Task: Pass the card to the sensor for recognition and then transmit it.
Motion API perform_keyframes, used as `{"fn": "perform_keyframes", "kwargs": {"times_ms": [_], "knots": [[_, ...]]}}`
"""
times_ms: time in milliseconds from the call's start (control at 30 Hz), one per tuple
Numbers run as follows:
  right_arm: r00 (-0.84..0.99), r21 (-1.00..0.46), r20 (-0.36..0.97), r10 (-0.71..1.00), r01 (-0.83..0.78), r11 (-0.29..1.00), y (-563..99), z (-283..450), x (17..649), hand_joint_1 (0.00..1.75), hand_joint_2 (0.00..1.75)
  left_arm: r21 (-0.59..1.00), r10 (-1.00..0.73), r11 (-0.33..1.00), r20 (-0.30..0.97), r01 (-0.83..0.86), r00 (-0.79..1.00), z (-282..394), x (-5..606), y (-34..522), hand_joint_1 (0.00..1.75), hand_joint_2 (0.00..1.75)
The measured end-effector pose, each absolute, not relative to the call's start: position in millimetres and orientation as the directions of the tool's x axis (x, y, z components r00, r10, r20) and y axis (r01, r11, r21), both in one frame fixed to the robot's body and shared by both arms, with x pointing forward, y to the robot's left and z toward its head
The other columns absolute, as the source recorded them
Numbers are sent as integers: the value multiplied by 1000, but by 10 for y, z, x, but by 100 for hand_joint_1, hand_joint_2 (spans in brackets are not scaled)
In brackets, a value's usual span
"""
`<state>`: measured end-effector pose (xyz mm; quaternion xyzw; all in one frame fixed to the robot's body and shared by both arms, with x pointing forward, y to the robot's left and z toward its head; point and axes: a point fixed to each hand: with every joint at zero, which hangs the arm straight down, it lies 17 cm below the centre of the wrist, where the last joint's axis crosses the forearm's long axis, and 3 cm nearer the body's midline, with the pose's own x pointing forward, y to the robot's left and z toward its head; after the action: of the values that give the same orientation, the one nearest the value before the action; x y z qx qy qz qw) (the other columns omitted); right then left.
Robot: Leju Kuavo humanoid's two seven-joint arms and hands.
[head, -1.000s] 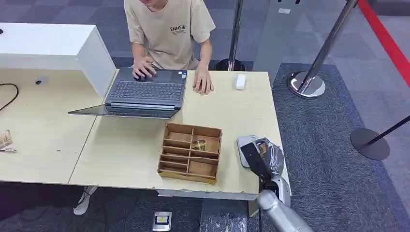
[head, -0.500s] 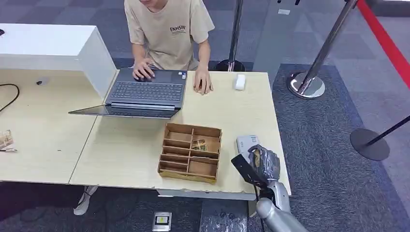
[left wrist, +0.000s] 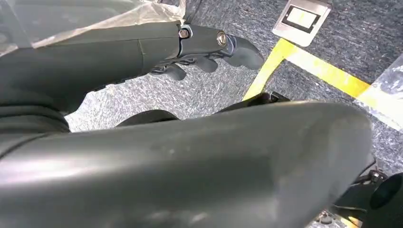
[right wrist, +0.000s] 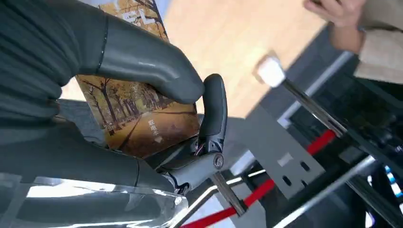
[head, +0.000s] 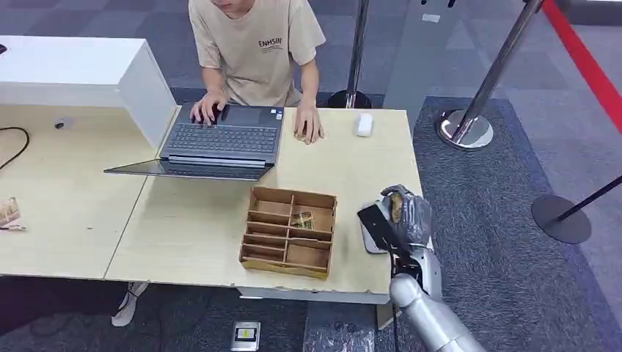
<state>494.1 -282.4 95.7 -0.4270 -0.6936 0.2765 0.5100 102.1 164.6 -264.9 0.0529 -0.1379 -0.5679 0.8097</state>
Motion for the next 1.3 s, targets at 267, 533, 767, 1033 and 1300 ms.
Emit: {"fn": "perform_keyframes", "kwargs": {"times_ms": [267, 533, 767, 1033, 1300], "knots": [[-249, -613, 587, 770, 485, 624, -2858, 2103, 5188, 175, 175, 235, -946, 315, 161, 920, 283, -2646, 1024, 1635, 0, 0], [-429, -588, 376, 822, 575, 569, -2400, 3496, 5499, 175, 175, 243, -963, 252, 160, 937, 217, -2637, 1052, 1618, 0, 0], [-382, -694, -112, 917, 691, 203, -1734, 3927, 5720, 175, 175, 250, -957, 279, 156, 927, 246, -2638, 1060, 1630, 0, 0], [-327, -740, -457, 827, 657, -149, -1366, 3503, 6021, 175, 175, 251, -954, 282, 175, 926, 244, -2631, 1060, 1584, 0, 0], [-311, -726, -570, 761, 625, -288, -1373, 3153, 6127, 175, 175, 240, -944, 314, 183, 919, 275, -2635, 1028, 1573, 0, 0]]}}
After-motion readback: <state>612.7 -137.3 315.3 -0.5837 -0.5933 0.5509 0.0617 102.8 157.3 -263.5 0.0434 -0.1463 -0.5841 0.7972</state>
